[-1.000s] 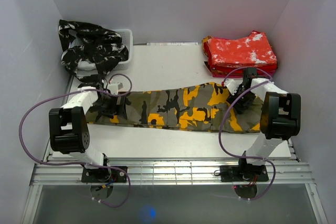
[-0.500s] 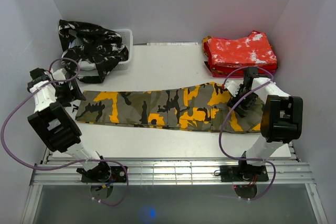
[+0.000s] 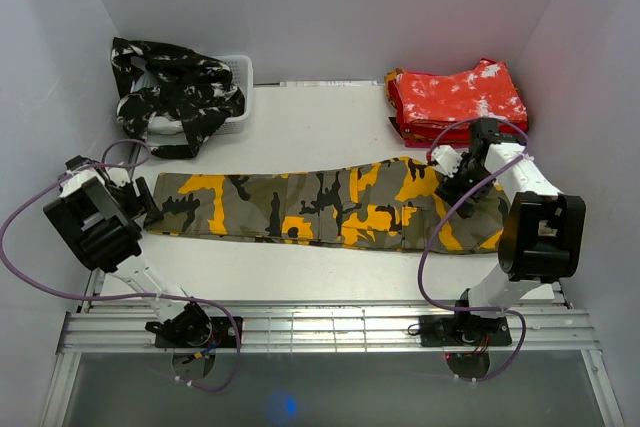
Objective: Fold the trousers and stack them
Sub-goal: Fold the trousers
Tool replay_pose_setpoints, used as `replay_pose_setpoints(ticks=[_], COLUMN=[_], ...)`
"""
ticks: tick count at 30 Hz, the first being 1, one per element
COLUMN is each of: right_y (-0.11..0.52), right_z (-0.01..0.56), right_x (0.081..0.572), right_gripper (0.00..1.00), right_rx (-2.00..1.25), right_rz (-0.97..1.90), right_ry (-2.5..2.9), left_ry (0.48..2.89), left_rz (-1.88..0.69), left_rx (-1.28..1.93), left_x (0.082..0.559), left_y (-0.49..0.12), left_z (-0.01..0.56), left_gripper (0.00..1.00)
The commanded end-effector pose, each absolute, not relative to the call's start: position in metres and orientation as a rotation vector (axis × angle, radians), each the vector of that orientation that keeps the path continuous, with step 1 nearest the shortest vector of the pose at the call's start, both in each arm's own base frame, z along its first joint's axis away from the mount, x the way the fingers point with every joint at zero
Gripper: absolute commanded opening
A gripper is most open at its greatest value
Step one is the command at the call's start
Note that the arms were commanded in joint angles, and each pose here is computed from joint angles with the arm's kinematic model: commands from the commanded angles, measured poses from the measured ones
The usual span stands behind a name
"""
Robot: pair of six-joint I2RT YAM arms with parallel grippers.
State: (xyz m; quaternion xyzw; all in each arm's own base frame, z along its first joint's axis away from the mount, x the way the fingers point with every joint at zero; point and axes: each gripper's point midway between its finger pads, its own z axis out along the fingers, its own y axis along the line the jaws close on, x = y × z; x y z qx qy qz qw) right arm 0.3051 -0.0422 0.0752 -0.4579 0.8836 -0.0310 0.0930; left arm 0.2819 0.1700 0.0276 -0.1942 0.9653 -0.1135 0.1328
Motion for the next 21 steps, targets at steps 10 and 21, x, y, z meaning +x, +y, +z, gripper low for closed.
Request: replay_pose_setpoints(ticks=[10, 21], right_y=[0.072, 0.200], right_z=[0.121, 0.081], right_x=[0.277, 0.233], right_gripper=[0.65, 0.51], right_rx=[-1.548, -1.976], right_rz=[0.301, 0.355], right_ry=[2.285, 1.871], left_ry=[2.719, 2.468], left_rz=[-0.344, -0.789], left_rx=[-0.455, -0.510], left_x=[0.289, 0.286], left_y=[0.193, 0.130], left_z=[0.057, 0.090], left_gripper=[0.86, 0.89])
